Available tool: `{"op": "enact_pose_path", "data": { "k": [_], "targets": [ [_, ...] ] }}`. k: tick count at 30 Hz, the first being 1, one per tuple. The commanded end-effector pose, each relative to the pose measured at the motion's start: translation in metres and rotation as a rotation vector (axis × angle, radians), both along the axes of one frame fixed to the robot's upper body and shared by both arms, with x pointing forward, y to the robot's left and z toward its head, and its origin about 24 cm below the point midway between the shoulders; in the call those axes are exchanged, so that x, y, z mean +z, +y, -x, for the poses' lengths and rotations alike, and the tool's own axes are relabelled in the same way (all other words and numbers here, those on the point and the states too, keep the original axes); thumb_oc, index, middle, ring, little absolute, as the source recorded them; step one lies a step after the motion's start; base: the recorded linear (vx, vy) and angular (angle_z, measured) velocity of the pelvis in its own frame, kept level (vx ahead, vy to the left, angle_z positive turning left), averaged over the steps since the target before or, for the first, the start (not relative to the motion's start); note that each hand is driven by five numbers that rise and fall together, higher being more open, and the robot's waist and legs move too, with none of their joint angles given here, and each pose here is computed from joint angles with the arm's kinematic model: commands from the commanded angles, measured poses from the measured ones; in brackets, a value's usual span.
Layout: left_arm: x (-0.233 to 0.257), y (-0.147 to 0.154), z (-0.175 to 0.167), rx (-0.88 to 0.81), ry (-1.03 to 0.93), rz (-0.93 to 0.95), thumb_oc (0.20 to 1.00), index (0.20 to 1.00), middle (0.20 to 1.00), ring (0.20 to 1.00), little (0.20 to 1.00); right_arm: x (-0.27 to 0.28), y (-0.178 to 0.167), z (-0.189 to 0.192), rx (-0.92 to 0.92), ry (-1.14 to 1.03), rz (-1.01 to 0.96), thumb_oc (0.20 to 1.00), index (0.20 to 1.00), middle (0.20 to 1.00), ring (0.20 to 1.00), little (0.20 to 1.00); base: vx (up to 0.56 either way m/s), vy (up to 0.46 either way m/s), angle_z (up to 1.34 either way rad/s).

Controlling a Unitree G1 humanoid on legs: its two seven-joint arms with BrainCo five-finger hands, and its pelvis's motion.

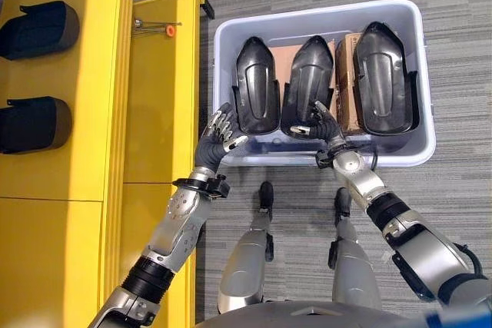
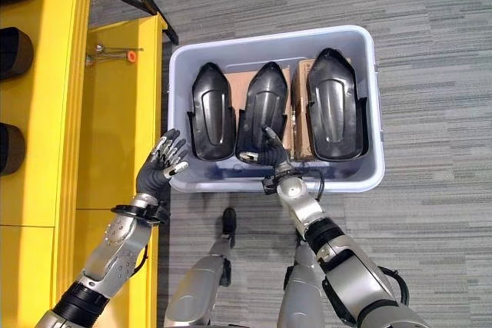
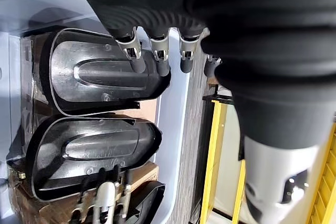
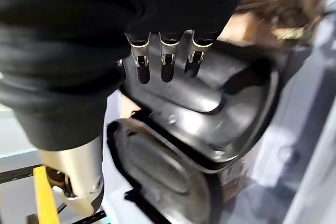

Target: Move parts from the plastic box to the shelf.

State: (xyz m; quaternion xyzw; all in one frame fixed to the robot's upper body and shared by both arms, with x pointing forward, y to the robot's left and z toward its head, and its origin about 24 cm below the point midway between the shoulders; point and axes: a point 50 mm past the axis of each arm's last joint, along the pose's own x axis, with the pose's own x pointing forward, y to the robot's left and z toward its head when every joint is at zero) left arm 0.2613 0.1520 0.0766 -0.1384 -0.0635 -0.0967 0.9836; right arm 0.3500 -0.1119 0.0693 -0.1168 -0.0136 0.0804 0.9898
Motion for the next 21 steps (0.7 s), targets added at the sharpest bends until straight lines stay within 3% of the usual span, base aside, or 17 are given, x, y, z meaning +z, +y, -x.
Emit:
{"op": "enact_pose_path", "data": {
  "k": [1, 15, 21],
  "targets": [
    [0.02, 0.002, 0.001, 0.013, -0.113, 0.02, 1.0, 1.0, 1.0, 1.0, 1.0, 0.038, 0.021, 0.005, 0.091, -0.176, -0.118, 1.0, 1.0, 1.0, 1.0, 1.0, 0.0, 0.0, 0.0],
    [0.021, 0.009, 0.002, 0.049, -0.117, 0.015, 1.0, 1.0, 1.0, 1.0, 1.0, 0.124, 0.013, 0.043, 0.15, -0.61, -0.264, 1.0, 1.0, 1.0, 1.0, 1.0, 0.0, 0.0, -0.01],
    [0.024, 0.01, 0.003, 0.052, -0.131, 0.009, 1.0, 1.0, 1.0, 1.0, 1.0, 0.13, -0.013, 0.034, -0.05, -0.69, -0.128, 1.0, 1.0, 1.0, 1.0, 1.0, 0.01, -0.002, -0.05]
  ]
}}
